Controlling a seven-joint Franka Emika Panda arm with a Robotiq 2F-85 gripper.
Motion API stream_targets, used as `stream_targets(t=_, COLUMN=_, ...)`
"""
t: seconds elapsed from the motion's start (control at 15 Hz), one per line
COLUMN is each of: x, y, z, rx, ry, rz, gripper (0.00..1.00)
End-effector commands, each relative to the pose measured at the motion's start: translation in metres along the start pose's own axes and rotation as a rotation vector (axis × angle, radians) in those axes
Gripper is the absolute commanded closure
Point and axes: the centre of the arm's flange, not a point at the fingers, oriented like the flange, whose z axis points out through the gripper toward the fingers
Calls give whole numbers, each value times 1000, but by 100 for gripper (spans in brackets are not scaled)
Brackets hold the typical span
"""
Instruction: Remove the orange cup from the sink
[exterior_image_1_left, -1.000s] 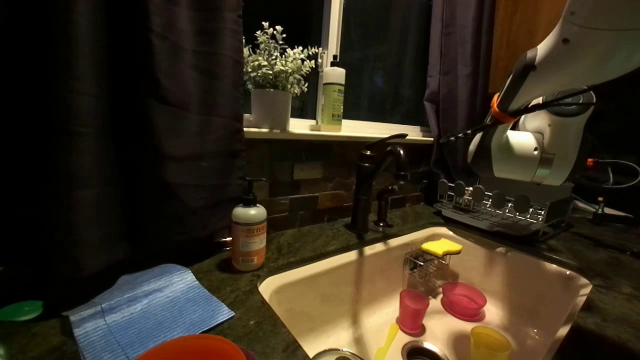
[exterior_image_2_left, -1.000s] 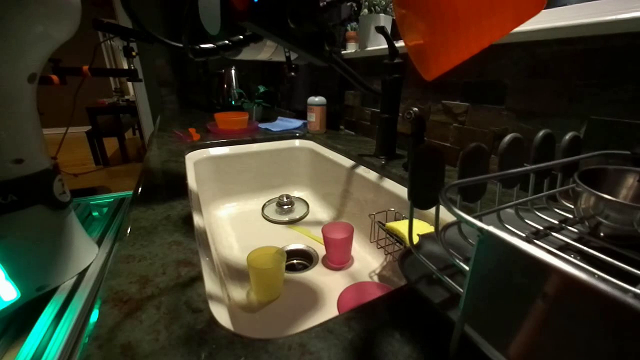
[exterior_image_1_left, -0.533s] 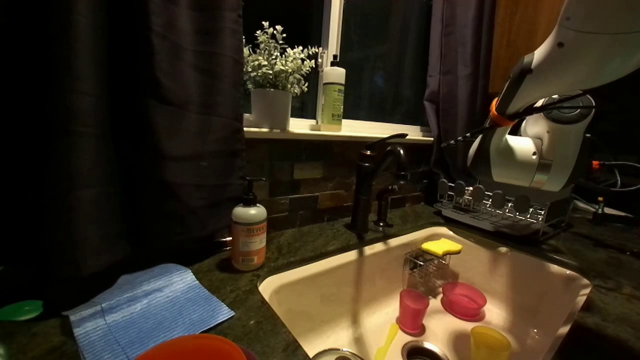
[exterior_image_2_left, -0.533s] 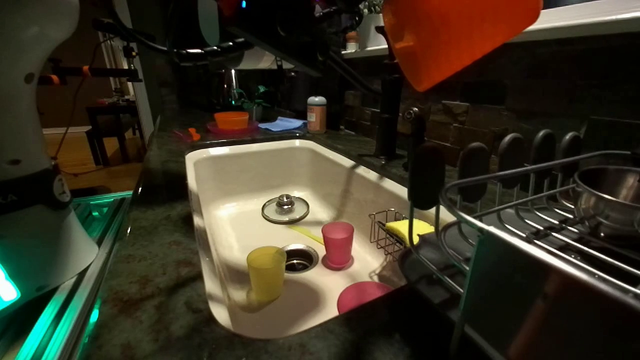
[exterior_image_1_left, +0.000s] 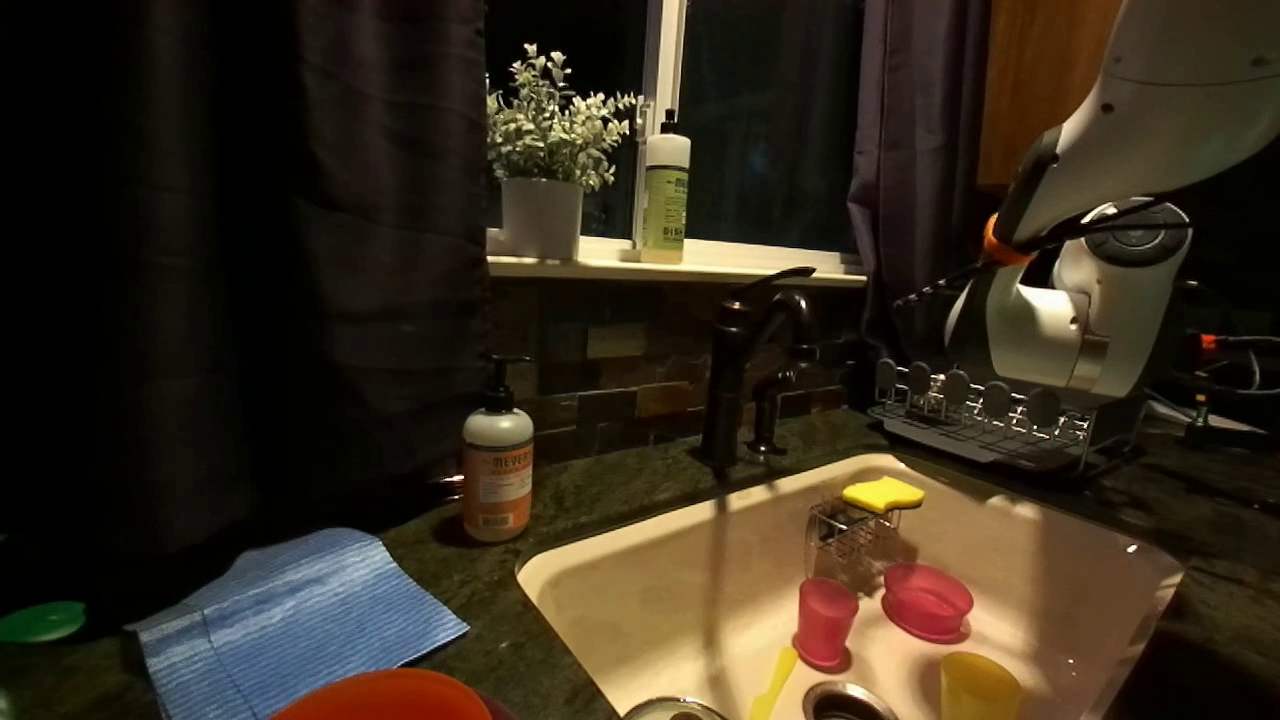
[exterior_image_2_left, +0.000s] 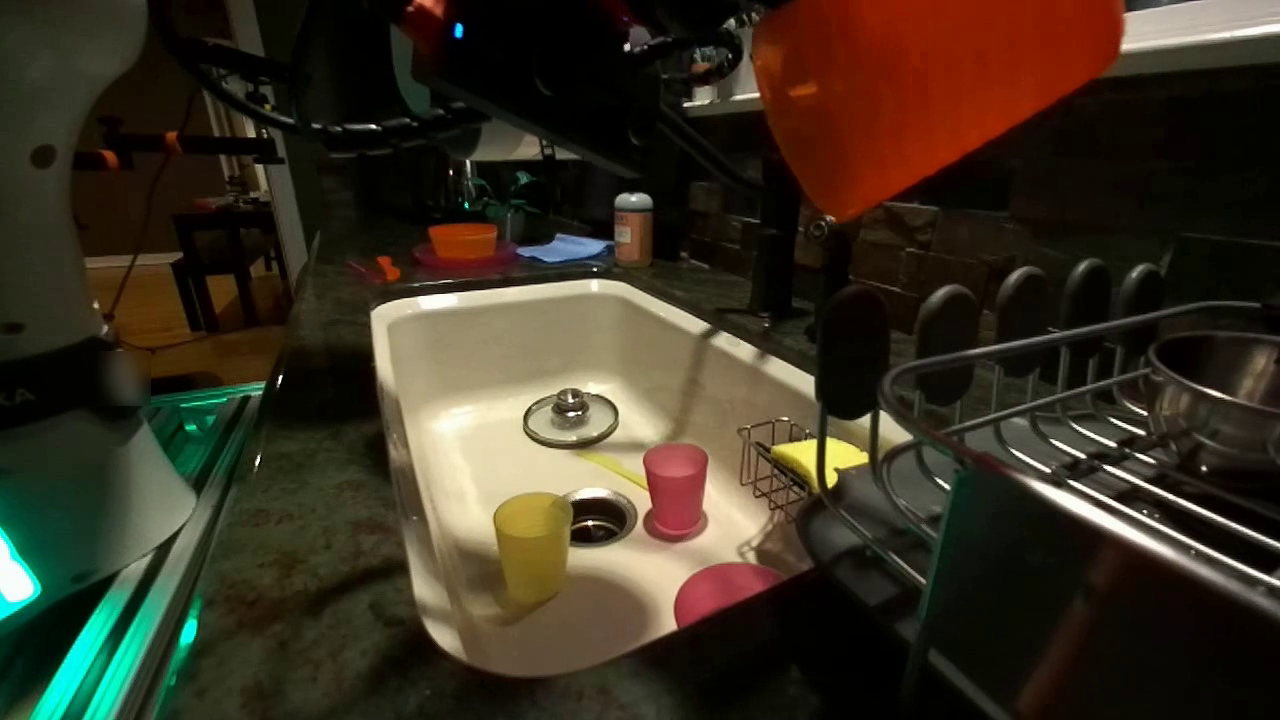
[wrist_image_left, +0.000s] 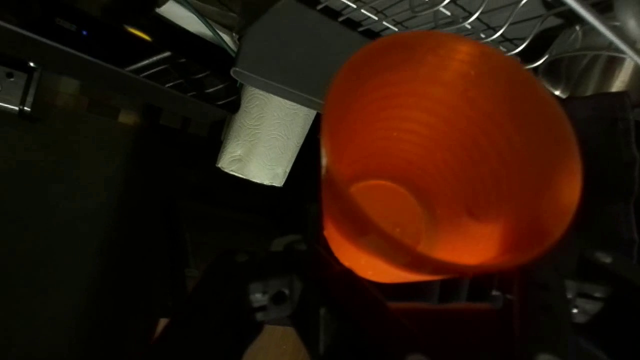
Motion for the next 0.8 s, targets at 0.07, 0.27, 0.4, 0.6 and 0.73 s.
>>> stream_targets(t=0.07, x=-28, y=17, z=5, rx=31, ry=-25, rz=42, gripper=56)
stream_targets(t=0.27, x=-27, y=13, z=9, rx=37, ry=-19, rz=49, gripper=56)
stream_targets(t=0.4, x=-26, y=14, z=11, rx=38, ry=-11, rz=41, gripper=56)
stream_targets(t=0.6, x=-23, y=20, z=14, rx=24, ry=-8, rz=22, gripper=56)
stream_targets(t=0.73, x=-23, y=22, z=19, rx=18, ry=-9, rz=16, gripper=56)
